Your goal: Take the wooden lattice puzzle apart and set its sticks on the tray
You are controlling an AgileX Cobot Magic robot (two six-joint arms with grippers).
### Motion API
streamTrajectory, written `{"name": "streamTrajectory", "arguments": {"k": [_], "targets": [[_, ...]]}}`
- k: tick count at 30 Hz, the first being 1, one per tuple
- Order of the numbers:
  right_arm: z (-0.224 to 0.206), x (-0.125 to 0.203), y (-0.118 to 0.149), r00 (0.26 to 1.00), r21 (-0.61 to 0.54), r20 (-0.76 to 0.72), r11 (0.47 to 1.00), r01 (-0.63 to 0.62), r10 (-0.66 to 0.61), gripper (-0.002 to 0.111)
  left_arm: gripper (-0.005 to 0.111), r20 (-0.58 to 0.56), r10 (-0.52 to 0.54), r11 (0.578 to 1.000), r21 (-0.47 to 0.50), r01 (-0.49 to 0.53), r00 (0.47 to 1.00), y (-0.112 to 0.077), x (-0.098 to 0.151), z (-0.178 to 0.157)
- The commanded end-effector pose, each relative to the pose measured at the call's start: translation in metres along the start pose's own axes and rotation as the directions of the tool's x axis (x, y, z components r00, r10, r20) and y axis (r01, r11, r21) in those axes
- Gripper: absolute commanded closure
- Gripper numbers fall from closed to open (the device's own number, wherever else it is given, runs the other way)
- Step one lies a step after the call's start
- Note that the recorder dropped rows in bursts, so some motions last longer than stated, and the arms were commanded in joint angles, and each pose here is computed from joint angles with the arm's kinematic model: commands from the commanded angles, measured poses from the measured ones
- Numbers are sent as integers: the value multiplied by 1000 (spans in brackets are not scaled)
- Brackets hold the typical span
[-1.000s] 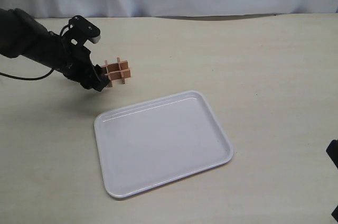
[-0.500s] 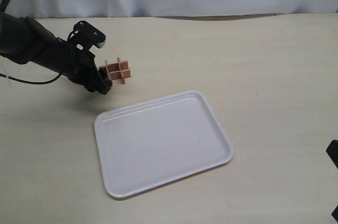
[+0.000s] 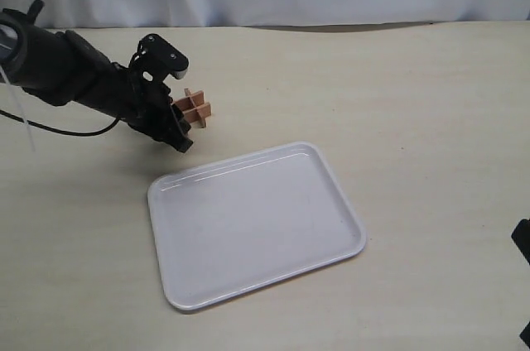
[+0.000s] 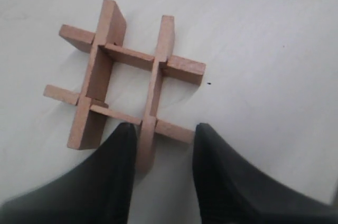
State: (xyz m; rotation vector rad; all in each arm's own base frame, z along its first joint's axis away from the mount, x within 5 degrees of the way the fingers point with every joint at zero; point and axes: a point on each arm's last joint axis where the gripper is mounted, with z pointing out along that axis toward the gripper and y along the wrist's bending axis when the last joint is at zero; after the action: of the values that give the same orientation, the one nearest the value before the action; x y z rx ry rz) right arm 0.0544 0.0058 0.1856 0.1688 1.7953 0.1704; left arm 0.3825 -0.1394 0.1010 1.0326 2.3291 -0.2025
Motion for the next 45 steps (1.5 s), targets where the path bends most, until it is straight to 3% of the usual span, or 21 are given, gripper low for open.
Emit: {"name": "streamTrajectory", "arguments": {"k": [1, 17, 21, 26, 29, 41, 45], "targets": [[0, 1, 0, 1000, 2, -1, 1000, 14, -14, 104, 103, 1, -19, 999, 25, 19, 1000, -4, -1, 2], [0, 1, 0, 1000, 2, -1, 1000, 14, -14, 104, 106, 23, -71, 997, 37, 71, 997, -5, -5, -2], [0, 1, 0, 1000, 2, -1, 1000, 14, -14, 104, 91, 20, -69, 997, 47, 68, 997, -6, -5, -2], [0, 1, 0, 1000, 2, -1, 1000, 14, -14, 104, 61, 19, -67, 997, 51, 66, 998, -6, -5, -2], [0, 1, 0, 1000, 2, -1, 1000, 14, -14, 104, 53, 18, -67, 996, 56, 66, 998, -6, -5, -2], [0, 1, 0, 1000, 2, -1, 1000, 14, -14, 104, 53, 0, 36, 992, 118, -36, 999, -7, -6, -16], [0, 1, 0, 1000, 2, -1, 1000, 14, -14, 104, 53, 12, 33, 994, 100, -34, 999, -1, -7, -22]]}}
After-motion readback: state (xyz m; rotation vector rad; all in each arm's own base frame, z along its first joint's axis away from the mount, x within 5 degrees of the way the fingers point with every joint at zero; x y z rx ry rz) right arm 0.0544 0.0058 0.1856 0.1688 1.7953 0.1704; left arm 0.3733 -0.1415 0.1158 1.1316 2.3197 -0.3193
